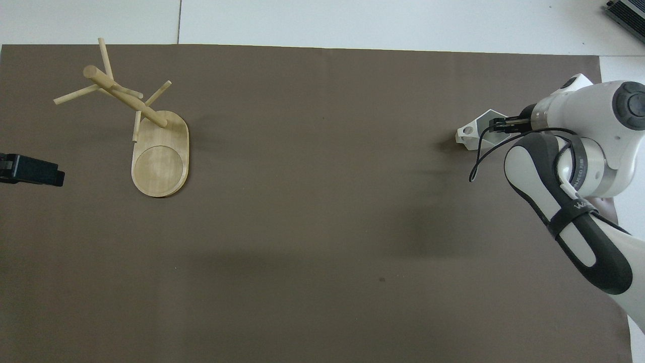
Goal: Hang cup on rack
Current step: 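Hold the cup with the right gripper while the left gripper advances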
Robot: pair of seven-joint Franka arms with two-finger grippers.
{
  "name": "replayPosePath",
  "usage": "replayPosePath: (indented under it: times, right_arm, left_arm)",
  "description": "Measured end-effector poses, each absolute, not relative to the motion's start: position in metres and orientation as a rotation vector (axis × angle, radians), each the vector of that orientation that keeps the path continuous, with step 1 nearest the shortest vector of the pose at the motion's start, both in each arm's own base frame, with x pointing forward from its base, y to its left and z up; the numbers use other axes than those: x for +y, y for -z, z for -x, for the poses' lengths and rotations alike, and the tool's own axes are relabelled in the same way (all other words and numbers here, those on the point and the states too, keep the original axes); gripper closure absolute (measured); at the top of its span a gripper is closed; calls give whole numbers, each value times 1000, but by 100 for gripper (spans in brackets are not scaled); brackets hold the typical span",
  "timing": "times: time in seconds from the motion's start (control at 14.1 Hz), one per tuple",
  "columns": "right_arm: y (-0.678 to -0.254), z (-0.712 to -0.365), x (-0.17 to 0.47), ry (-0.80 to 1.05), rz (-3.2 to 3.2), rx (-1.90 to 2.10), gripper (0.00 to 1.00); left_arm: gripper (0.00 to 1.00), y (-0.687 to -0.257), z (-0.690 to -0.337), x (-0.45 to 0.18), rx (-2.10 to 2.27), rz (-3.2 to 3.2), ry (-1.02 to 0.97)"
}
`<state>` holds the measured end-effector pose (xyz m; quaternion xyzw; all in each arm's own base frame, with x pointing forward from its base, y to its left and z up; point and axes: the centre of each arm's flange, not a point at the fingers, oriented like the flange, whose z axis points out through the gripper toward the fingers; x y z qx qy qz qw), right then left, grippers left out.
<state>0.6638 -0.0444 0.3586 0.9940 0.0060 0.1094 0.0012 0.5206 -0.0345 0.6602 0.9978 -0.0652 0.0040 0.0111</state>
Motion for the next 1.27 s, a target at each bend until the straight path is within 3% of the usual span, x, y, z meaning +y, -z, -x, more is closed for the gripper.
replayPosePath:
  times: [0.14,0.28,0.35,0.57,0.78,0.85,1.27]
  right_arm:
    - [-361,-664,-44,-344,-3120,19,59]
    - [-365,-665,-45,-332,-3121,18,66]
    - [-366,-666,-45,-331,-3122,18,74]
    - [-368,-666,-45,-334,-3121,18,82]
    - [-368,-666,-45,-334,-3121,18,88]
    - [-369,-666,-45,-335,-3121,18,94]
    - [-374,-668,-38,-338,-3126,33,96]
  left_arm:
    - [0,-660,-521,-35,-121,-3117,-12]
    - [0,-660,-520,-35,-56,-3119,-11]
    - [0,-660,-520,-36,-43,-3119,-11]
    - [0,-661,-517,-37,-17,-3120,5]
    - [0,-660,-512,-39,292,-3087,33]
    - [0,-657,-510,-42,428,-3048,54]
    - [0,-641,-493,-61,806,-2878,190]
